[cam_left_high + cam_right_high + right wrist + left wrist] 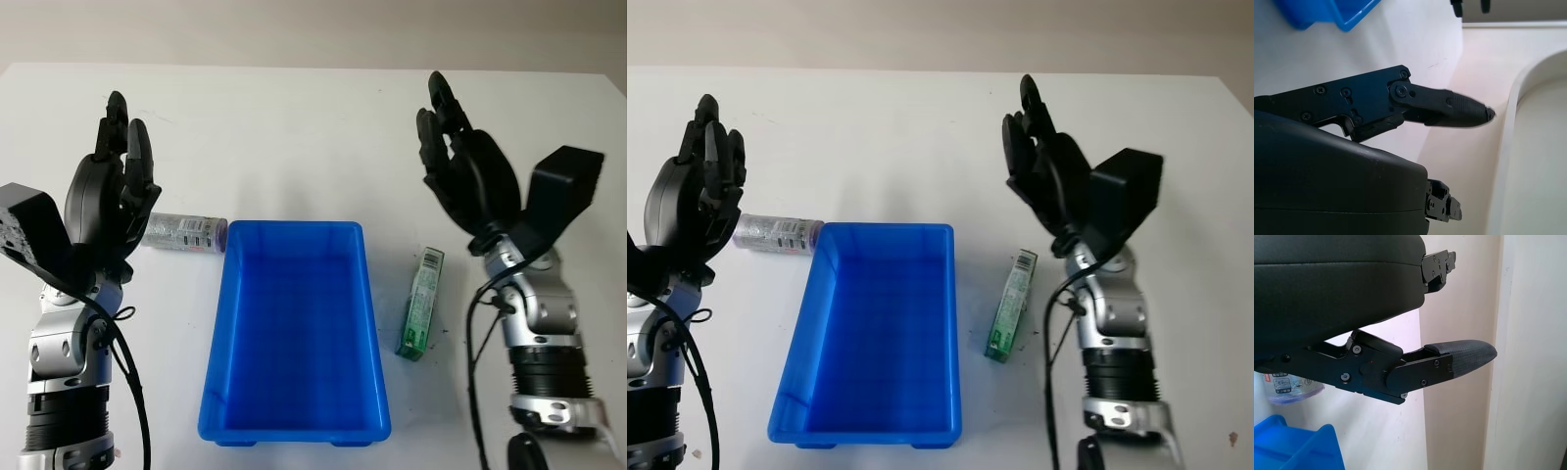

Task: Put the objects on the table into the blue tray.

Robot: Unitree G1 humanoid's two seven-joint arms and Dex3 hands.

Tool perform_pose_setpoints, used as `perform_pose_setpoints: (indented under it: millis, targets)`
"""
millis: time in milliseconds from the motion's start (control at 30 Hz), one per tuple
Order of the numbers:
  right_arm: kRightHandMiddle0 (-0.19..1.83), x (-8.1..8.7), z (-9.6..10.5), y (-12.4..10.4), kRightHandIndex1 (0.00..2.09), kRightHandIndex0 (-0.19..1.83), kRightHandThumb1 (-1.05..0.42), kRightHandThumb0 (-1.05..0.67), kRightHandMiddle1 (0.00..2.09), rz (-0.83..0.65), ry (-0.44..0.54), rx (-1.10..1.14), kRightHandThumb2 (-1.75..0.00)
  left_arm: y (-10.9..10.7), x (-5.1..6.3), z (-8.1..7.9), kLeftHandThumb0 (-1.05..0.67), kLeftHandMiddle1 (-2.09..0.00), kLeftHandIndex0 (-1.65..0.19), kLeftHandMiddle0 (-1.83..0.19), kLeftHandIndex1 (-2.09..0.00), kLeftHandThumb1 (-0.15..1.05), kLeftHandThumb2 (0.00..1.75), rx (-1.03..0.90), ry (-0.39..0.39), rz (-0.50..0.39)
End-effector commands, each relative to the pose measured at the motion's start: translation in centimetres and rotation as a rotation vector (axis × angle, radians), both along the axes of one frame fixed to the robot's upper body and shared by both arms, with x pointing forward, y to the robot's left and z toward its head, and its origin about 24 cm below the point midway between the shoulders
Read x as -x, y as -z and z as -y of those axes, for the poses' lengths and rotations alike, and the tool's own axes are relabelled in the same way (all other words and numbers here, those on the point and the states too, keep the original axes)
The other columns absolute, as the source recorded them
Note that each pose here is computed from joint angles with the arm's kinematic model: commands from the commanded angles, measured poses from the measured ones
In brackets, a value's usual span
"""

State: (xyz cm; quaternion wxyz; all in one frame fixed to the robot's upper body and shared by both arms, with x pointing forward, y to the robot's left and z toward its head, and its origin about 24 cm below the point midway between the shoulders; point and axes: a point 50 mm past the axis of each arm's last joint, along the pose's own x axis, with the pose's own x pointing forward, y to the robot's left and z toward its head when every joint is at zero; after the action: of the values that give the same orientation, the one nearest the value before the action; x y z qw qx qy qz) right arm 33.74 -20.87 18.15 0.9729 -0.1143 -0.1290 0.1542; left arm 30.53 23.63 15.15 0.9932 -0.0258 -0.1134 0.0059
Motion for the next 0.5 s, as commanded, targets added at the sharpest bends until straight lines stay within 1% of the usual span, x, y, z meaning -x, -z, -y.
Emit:
perform_pose_setpoints:
  millis: [0, 33, 67, 133, 233, 267, 333, 367, 400, 467]
  targets:
    - [0.09, 0.3, 1.1, -2.4, 0.15, 0.12, -1.04, -0.64, 0.17, 0.067, 0.015, 0.100, -0.20, -0.5, 0.4, -0.1, -0.76, 0.00, 0.19, 0.19, 0.00, 1.05, 0.65, -0.021, -0.005, 0.024]
    - [0.07, 0.5, 1.6, -3.2, 0.18, 0.16, -1.04, -0.61, 0.30, 0.069, 0.023, 0.170, -0.13, -0.4, 0.4, -0.1, -0.76, 0.00, 0.19, 0.19, 0.00, 1.05, 0.65, -0.017, -0.006, 0.025]
    - [0.08, 0.7, 1.9, -3.7, 0.21, 0.22, -1.01, -0.60, 0.41, 0.069, 0.029, 0.216, -0.09, -0.4, 0.5, -0.2, -0.76, 0.00, 0.19, 0.19, 0.00, 1.05, 0.65, -0.014, -0.007, 0.027]
    - [0.09, 1.3, 2.7, -4.6, 0.25, 0.30, -0.92, -0.53, 0.54, 0.058, 0.028, 0.297, -0.05, -0.3, 0.7, -0.3, -0.75, 0.00, 0.19, 0.19, 0.00, 1.05, 0.65, -0.010, -0.005, 0.026]
    - [0.28, 2.0, 3.3, -5.3, 0.23, 0.40, -0.84, -0.50, 0.31, 0.068, 0.020, 0.426, -0.05, -0.3, 0.8, -0.4, -0.75, 0.00, 0.19, 0.19, 0.00, 1.05, 0.64, -0.010, -0.003, 0.024]
    - [0.32, 2.3, 3.4, -5.5, 0.22, 0.42, -0.83, -0.49, 0.27, 0.086, 0.011, 0.481, -0.05, -0.3, 0.8, -0.4, -0.75, 0.00, 0.19, 0.19, 0.00, 1.05, 0.64, -0.013, -0.003, 0.023]
    - [0.38, 2.9, 3.5, -5.6, 0.21, 0.46, -0.81, -0.47, 0.23, 0.121, -0.017, 0.616, -0.05, -0.3, 0.7, -0.5, -0.76, 0.00, 0.19, 0.19, 0.00, 1.05, 0.63, -0.013, 0.000, 0.020]
    - [0.40, 3.2, 3.5, -5.7, 0.21, 0.46, -0.81, -0.47, 0.23, 0.150, -0.034, 0.721, -0.05, -0.4, 0.7, -0.5, -0.76, 0.00, 0.19, 0.19, 0.00, 1.05, 0.63, -0.012, 0.002, 0.018]
    - [0.43, 3.5, 3.4, -5.7, 0.19, 0.46, -0.80, -0.49, 0.21, 0.170, -0.047, 0.792, -0.05, -0.4, 0.6, -0.5, -0.76, 0.00, 0.19, 0.19, 0.00, 1.05, 0.62, -0.012, 0.004, 0.017]
    - [0.44, 4.0, 3.4, -5.6, 0.15, 0.43, -0.78, -0.49, 0.18, 0.203, -0.087, 0.929, -0.05, -0.5, 0.5, -0.5, -0.77, 0.00, 0.19, 0.19, 0.00, 1.05, 0.61, -0.010, 0.007, 0.014]
